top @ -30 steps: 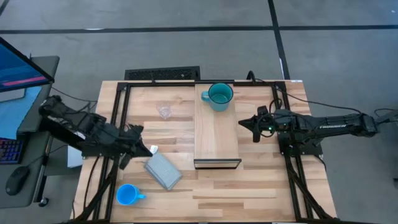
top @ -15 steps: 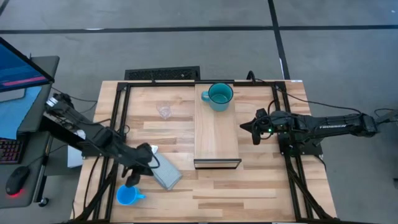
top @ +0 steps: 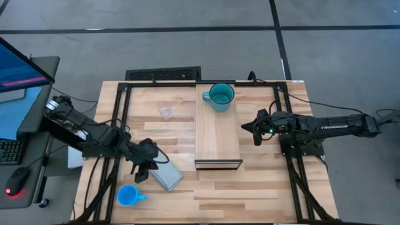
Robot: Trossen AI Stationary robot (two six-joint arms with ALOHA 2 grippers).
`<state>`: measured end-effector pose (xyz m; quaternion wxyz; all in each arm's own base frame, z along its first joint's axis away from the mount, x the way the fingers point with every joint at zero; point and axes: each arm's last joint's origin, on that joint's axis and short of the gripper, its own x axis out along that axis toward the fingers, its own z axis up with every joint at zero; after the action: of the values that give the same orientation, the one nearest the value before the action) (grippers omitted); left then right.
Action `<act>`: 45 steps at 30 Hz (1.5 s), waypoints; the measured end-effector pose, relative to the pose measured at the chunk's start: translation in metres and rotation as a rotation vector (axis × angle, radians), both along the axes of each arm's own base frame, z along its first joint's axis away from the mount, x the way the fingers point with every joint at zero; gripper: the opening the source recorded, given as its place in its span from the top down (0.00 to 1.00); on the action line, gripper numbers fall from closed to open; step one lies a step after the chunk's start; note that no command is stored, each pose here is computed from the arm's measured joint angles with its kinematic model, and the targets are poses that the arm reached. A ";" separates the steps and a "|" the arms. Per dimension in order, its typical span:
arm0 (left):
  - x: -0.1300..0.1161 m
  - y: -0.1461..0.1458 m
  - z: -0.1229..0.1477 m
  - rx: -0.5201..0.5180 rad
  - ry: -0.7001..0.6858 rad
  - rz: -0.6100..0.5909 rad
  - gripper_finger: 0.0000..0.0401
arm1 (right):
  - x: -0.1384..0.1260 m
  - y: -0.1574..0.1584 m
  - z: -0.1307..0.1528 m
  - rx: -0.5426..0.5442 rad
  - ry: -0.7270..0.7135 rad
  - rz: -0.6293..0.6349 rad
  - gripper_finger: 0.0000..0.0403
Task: Stack small to large cups/mugs on shelf
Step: Put the light blue mug on the shelf
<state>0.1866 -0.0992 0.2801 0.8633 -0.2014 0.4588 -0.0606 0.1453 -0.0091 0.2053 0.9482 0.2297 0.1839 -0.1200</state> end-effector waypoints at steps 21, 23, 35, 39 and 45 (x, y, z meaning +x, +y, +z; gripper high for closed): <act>0.003 0.003 -0.001 -0.026 -0.065 -0.397 0.73 | 0.000 0.000 0.000 -0.006 0.004 -0.006 0.94; 0.002 0.004 -0.004 0.029 -0.062 -0.382 0.72 | 0.000 0.000 0.000 -0.006 0.004 -0.006 0.94; 0.000 0.005 -0.006 -0.098 0.072 -0.160 0.72 | -0.001 0.000 -0.002 -0.005 0.028 -0.006 0.94; 0.000 0.005 -0.006 -0.181 0.131 -0.031 0.72 | -0.001 0.000 -0.003 -0.018 0.034 -0.001 0.94; -0.001 0.004 -0.006 -0.159 0.116 -0.059 0.72 | -0.001 -0.001 -0.003 -0.057 0.040 0.004 0.94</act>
<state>0.1861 -0.0954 0.2740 0.8143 -0.2591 0.5075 -0.1105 0.1439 -0.0097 0.2026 0.9507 0.1997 0.1999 -0.1278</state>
